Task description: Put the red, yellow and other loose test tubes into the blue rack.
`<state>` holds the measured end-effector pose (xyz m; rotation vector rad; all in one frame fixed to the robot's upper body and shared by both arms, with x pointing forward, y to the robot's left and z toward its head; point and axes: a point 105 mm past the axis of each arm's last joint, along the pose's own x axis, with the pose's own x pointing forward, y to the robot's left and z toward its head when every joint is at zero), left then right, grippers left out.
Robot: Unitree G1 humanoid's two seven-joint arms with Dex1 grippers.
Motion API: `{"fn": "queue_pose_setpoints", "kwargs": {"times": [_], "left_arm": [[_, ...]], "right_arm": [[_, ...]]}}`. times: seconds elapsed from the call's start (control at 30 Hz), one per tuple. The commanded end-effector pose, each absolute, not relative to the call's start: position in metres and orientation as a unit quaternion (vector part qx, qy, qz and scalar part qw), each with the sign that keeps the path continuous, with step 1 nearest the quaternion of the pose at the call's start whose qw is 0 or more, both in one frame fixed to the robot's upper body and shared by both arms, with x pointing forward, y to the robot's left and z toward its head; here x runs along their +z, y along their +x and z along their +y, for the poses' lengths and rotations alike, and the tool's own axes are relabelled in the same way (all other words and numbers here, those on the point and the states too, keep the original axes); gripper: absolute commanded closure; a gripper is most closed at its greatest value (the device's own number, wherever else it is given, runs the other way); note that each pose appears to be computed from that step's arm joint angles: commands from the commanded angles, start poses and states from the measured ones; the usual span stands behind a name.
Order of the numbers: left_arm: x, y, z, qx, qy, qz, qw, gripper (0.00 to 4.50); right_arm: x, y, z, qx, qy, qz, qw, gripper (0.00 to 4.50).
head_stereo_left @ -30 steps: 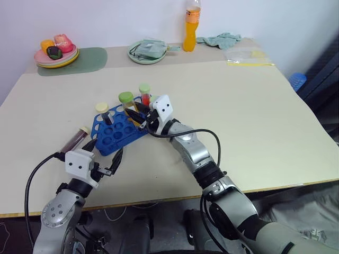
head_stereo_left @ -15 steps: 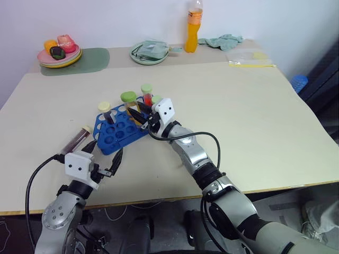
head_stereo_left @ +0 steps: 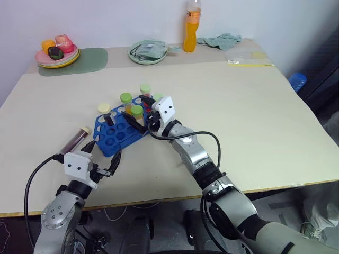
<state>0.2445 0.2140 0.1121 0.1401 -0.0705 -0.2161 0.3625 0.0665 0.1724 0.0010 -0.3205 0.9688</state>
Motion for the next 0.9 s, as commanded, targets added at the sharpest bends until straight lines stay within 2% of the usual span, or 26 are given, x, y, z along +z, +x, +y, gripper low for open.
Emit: {"fn": "queue_pose_setpoints", "kwargs": {"times": [0.03, 0.13, 0.2, 0.33, 0.43, 0.5, 0.57, 0.63, 0.87, 0.9], "left_arm": [[0.127, 0.243, 0.241, -0.073, 0.057, -0.036, 0.995, 0.0], [0.13, 0.251, 0.272, -0.019, 0.038, 0.008, 0.999, 0.0], [0.142, 0.257, 0.277, -0.026, 0.054, 0.019, 0.998, 0.0], [0.15, 0.276, 0.308, 0.003, 0.152, 0.154, 0.976, 0.0], [0.155, 0.283, 0.314, -0.061, 0.112, 0.26, 0.957, 0.0], [0.157, 0.288, 0.325, -0.072, 0.107, 0.347, 0.929, 0.0], [0.168, 0.299, 0.338, -0.061, 0.143, 0.381, 0.912, 0.0], [0.17, 0.309, 0.332, -0.092, 0.131, 0.4, 0.902, 0.0], [0.146, 0.331, 0.333, -0.133, 0.18, 0.485, 0.845, 0.0], [0.143, 0.332, 0.334, -0.134, 0.187, 0.494, 0.838, 0.25]], "right_arm": [[0.205, 0.331, 0.08, 0.514, -0.002, -0.223, 0.829, 0.03], [0.217, 0.318, 0.076, 0.529, -0.003, -0.243, 0.813, 0.03], [0.225, 0.313, 0.072, 0.537, -0.002, -0.249, 0.806, 0.03], [0.239, 0.311, 0.06, 0.544, -0.013, -0.257, 0.799, 0.03], [0.241, 0.309, 0.051, 0.556, -0.032, -0.254, 0.791, 0.03], [0.237, 0.309, 0.043, 0.562, -0.051, -0.248, 0.787, 0.03], [0.232, 0.308, 0.036, 0.568, -0.065, -0.238, 0.785, 0.03], [0.226, 0.308, 0.032, 0.569, -0.075, -0.23, 0.785, 0.03], [0.205, 0.293, 0.015, 0.597, -0.112, -0.189, 0.772, 0.03], [0.201, 0.291, 0.012, 0.603, -0.115, -0.178, 0.769, 0.0]]}}
